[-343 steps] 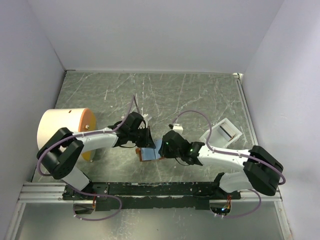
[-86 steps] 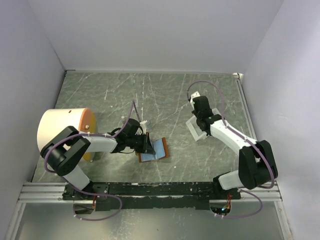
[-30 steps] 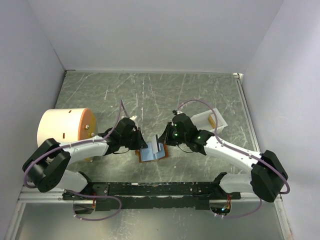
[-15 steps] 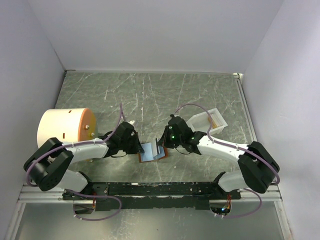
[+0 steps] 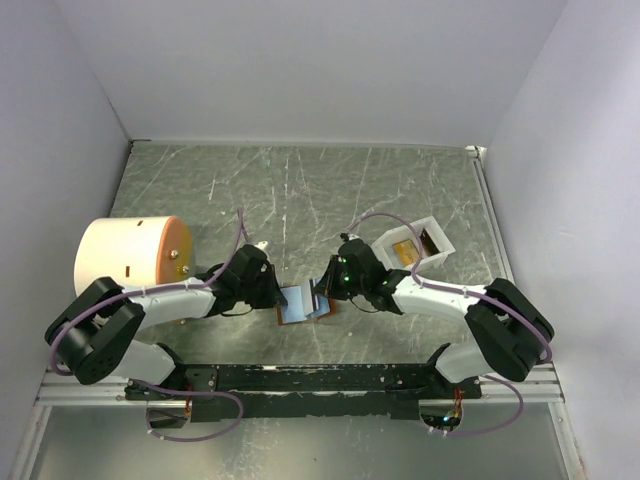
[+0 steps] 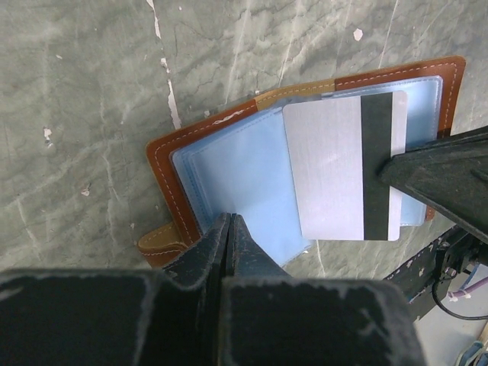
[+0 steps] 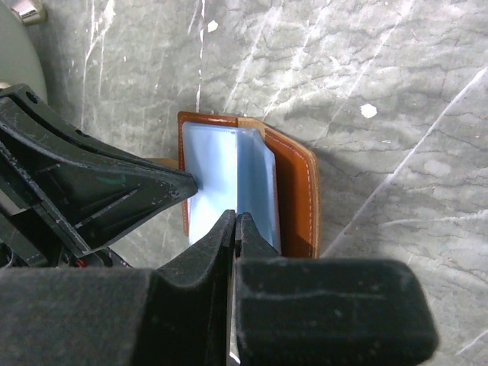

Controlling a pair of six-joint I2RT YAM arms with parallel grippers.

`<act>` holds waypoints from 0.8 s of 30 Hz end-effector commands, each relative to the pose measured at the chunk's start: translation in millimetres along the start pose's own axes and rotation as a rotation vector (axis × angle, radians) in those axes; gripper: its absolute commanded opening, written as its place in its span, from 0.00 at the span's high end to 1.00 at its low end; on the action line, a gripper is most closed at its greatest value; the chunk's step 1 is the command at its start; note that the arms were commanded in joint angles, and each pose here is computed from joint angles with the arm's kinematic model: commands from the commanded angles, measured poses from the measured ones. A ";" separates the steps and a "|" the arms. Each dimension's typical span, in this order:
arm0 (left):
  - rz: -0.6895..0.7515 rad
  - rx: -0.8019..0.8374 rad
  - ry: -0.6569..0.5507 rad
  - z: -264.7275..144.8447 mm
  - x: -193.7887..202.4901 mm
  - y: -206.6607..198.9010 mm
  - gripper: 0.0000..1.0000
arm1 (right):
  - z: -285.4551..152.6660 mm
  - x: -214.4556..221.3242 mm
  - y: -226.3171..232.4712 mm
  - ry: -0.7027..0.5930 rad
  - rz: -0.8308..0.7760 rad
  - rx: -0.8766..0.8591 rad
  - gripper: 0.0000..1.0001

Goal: Put the credit cards into the card holder
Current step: Insert the credit card into the card holder.

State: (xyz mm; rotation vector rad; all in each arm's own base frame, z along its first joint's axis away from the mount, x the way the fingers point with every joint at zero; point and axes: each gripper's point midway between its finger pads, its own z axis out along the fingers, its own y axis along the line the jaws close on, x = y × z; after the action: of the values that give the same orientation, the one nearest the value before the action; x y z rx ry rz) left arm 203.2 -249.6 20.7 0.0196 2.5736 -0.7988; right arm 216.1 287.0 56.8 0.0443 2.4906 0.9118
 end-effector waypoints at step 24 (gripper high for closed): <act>0.000 -0.104 -0.014 -1.4 5.9 28.8 0.93 | -0.6 -9.3 -10.2 -0.059 -0.014 -0.071 1.00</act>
State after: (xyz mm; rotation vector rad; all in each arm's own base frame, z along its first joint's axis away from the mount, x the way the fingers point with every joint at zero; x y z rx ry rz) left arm 204.7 -246.1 20.7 0.0075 2.5605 -0.7808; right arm 224.1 273.7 54.7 0.0389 2.4234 0.9387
